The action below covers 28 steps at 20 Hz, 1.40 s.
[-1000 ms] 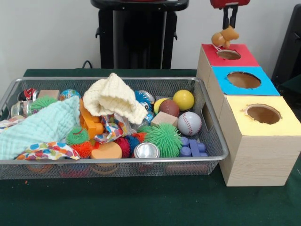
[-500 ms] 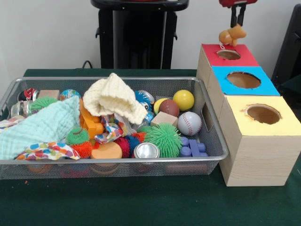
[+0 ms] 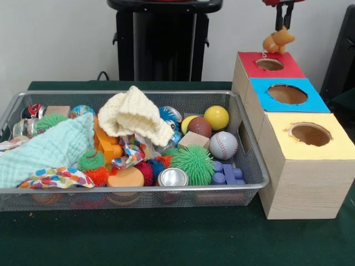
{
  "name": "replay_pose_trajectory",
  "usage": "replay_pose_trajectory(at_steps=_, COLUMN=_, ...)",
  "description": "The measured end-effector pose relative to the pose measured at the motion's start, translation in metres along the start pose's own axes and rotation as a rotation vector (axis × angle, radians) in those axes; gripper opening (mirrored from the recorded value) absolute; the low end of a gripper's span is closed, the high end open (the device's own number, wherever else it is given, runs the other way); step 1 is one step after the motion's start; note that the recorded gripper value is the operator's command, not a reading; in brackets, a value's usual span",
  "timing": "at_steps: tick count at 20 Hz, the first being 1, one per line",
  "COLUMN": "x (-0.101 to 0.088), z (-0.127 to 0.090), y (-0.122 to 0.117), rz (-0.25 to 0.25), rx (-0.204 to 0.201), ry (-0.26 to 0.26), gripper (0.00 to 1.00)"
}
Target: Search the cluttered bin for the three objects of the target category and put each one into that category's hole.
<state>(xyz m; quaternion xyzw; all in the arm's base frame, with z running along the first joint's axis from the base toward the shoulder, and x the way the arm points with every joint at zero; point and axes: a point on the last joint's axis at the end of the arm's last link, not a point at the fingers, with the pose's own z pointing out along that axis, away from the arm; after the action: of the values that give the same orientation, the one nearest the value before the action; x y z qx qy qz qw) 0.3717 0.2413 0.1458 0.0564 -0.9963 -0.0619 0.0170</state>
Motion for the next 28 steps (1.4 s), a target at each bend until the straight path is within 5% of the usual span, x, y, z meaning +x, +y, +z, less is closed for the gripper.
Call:
replay_pose_trajectory(at_steps=13, x=0.004, z=-0.015, y=-0.012, rz=0.035, rx=0.003, ry=0.062, gripper=0.00)
replay_pose_trajectory(at_steps=28, x=-0.009, z=-0.019, y=-0.013, rz=0.040, rx=0.004, ry=0.038, gripper=0.00)
